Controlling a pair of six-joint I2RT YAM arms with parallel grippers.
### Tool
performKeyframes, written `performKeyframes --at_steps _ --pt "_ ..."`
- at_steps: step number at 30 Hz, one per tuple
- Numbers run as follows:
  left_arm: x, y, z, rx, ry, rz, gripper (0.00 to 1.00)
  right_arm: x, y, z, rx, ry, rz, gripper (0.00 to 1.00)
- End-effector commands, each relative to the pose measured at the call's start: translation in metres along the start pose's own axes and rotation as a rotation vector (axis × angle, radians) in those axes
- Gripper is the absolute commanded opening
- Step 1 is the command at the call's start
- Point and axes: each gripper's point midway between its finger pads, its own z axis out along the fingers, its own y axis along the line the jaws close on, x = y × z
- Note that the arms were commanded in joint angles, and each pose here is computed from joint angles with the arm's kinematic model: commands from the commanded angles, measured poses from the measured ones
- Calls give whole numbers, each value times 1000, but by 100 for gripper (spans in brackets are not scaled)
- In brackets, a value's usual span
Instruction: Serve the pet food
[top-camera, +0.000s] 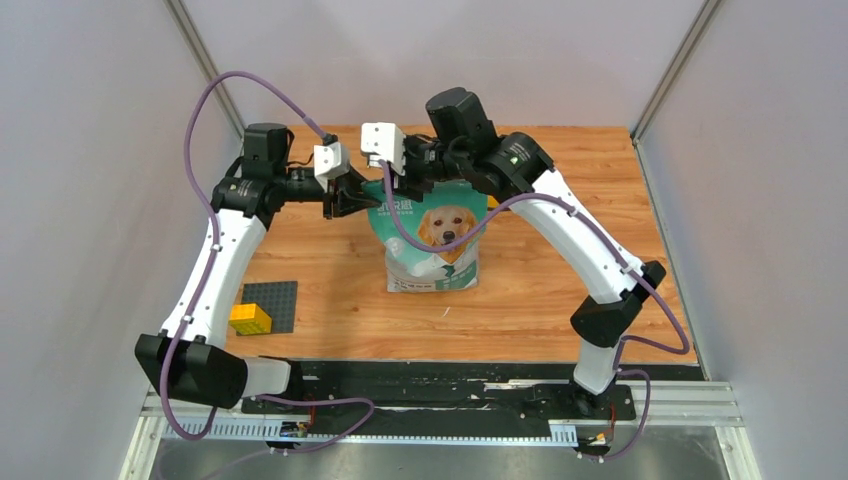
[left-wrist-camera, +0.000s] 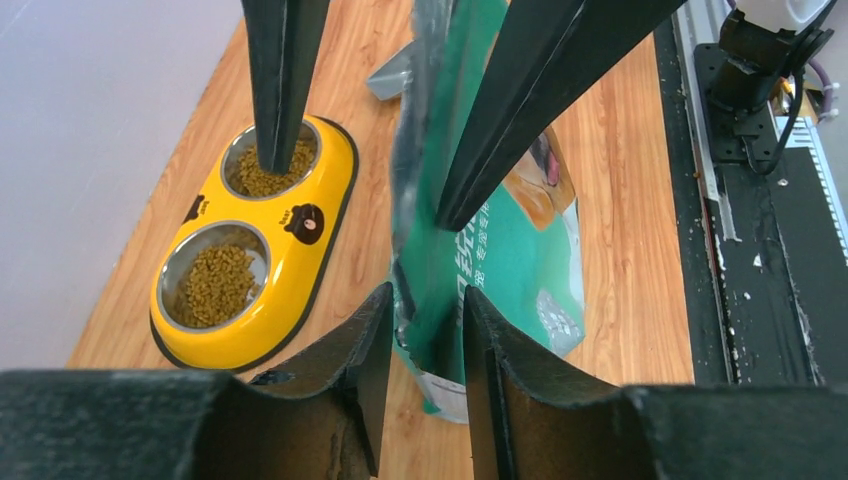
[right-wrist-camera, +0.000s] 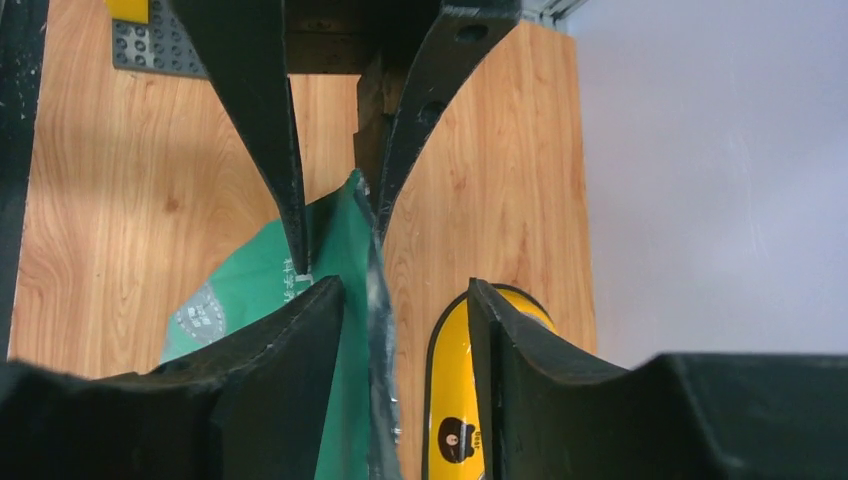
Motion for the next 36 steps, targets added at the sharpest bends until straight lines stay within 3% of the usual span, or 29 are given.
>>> performKeyframes --at_steps 1,5,13,18,21,22,29,36 --pt "-15 3 -4 -4 -15 47 38 10 10 2 -28 74 3 45" --pt "-17 2 -4 2 -23 56 35 11 14 6 -44 76 -1 32" --pt "-29 -1 -3 28 -68 59 29 2 19 2 -67 43 -34 19" --pt "-33 -2 -3 37 -86 64 24 3 26 3 -87 48 -57 0" --pt "-26 -1 -2 38 -71 51 2 9 25 6 -74 79 -70 0" --pt "-21 -2 -1 44 -60 41 1 11 25 7 -68 93 -76 0" --pt "-4 3 -5 9 38 57 0 34 18 -13 1 218 -158 0" --pt "-7 7 -10 -28 57 105 0 62 15 -54 60 354 -197 0"
